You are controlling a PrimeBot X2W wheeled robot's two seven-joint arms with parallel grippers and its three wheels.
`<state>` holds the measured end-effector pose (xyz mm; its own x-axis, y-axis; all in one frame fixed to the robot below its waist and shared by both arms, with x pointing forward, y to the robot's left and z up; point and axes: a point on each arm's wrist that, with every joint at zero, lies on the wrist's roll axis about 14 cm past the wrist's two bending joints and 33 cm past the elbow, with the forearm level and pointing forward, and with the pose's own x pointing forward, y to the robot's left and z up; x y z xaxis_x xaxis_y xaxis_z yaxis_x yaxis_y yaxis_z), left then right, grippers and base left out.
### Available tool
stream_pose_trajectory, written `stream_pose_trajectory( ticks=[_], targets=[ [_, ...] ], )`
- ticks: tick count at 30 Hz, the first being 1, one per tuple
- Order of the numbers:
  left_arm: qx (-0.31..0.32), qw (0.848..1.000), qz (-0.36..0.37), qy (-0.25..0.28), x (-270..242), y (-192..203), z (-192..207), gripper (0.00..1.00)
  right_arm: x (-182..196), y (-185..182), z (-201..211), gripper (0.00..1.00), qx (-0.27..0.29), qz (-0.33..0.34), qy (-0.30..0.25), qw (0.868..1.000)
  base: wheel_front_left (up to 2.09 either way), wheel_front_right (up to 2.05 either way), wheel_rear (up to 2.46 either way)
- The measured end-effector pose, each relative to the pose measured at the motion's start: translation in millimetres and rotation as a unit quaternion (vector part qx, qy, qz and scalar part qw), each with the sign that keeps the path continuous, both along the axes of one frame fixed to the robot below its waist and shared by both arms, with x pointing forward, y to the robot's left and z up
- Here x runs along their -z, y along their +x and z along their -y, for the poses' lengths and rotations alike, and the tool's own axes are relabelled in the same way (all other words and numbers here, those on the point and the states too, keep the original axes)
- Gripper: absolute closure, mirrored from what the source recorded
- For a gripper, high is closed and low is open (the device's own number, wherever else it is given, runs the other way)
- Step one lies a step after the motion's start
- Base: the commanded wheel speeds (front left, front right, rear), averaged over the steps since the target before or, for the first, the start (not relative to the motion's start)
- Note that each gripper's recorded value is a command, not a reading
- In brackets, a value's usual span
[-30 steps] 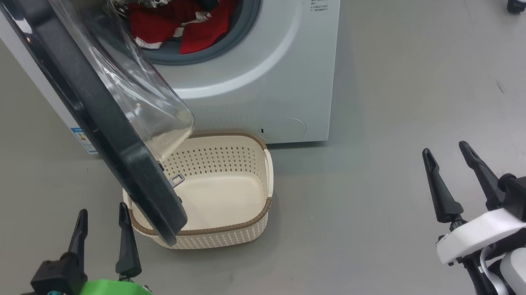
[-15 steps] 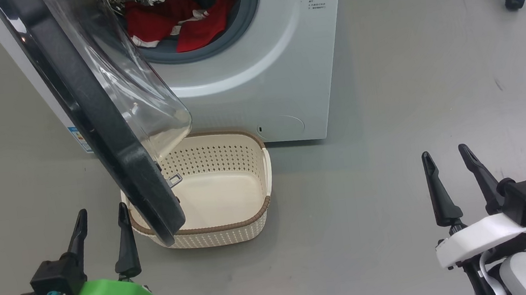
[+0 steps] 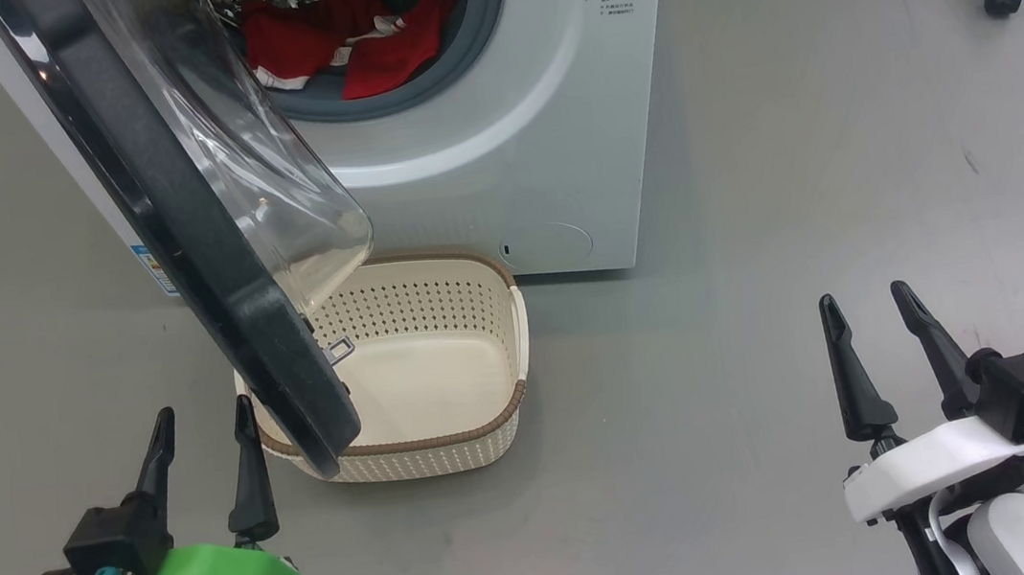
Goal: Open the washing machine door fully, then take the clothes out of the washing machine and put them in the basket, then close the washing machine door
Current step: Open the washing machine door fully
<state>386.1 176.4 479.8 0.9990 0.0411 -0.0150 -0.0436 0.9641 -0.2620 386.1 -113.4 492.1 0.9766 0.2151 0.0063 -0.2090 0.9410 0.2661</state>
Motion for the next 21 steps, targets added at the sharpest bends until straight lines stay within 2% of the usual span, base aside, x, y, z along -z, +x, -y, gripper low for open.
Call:
stream_pose_trajectory(
  ticks=[21],
  targets=[
    [0.007,1.0,-0.001,0.001,0.8,0.0,4.8,0.0,0.8,-0.7,2.2,0.0,0.007,0.0,0.011,1.0,0.0,0.0,0.0]
  ],
)
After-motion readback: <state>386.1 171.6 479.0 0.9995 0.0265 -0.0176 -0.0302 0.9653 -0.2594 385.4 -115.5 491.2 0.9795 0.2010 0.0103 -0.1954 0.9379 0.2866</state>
